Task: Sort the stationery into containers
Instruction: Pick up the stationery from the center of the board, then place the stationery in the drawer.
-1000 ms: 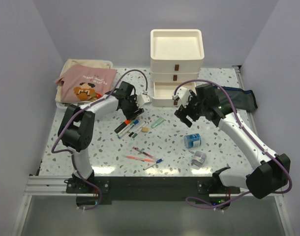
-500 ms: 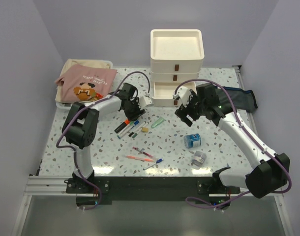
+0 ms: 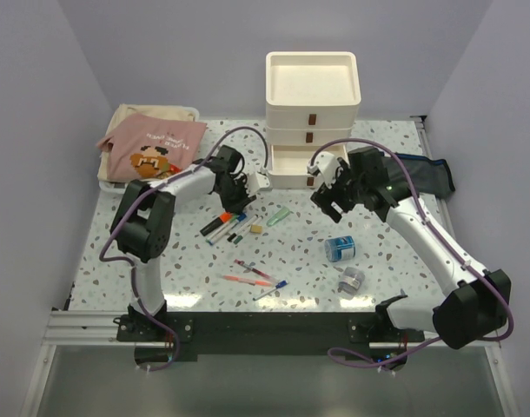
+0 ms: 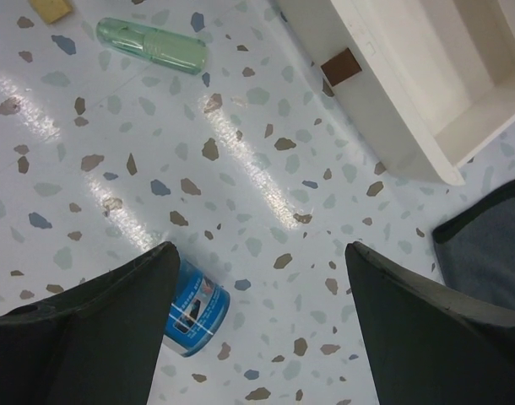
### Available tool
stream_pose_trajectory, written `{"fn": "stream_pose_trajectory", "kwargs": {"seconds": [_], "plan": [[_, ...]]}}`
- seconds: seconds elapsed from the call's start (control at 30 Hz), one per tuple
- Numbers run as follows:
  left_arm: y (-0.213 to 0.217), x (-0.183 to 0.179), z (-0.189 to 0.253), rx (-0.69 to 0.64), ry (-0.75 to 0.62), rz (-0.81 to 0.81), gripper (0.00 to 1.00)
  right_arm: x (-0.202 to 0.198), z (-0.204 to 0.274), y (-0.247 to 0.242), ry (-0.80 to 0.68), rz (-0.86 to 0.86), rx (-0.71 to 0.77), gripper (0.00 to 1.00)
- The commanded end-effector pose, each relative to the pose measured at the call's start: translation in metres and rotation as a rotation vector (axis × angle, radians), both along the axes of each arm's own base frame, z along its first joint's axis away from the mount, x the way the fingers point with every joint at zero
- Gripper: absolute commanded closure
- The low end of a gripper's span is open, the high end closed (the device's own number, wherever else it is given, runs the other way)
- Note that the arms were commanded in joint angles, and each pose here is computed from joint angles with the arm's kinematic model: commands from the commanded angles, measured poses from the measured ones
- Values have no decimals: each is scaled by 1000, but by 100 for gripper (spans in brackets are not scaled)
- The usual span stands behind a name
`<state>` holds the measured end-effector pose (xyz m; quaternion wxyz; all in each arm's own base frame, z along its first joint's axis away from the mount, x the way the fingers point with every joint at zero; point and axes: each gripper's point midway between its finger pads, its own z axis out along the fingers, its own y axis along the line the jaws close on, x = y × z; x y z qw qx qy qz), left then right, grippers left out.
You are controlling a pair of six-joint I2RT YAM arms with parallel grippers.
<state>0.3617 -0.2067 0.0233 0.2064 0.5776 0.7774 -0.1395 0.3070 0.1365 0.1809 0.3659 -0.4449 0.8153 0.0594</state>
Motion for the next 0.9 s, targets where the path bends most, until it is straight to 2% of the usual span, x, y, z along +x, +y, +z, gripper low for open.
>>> {"fn": "stream_pose_trajectory", "kwargs": {"seconds": [0.0, 0.13, 0.27, 0.43, 0.63, 0.7, 0.73, 0.87], "plan": [[-27, 16, 97, -148, -130, -64, 94, 19, 28, -14, -95, -90, 32, 17], [-58, 28, 152, -280, -181, -65, 93, 28, 37, -26, -115, -170, 71, 16], [-95, 52, 192, -376, -326, -85, 92, 31, 38, -42, -117, -244, 97, 16], [-134, 83, 199, -414, -417, -86, 91, 31, 43, -55, -136, -283, 95, 15], [-158, 106, 194, -427, -506, -90, 91, 27, 46, -65, -145, -316, 94, 15], [-161, 109, 189, -424, -499, -83, 87, 27, 46, -69, -146, -326, 95, 15], [-160, 113, 189, -427, -512, -62, 72, 26, 45, -69, -143, -326, 94, 15], [-160, 122, 185, -439, -557, -30, 65, 26, 42, -74, -138, -342, 94, 15]]}}
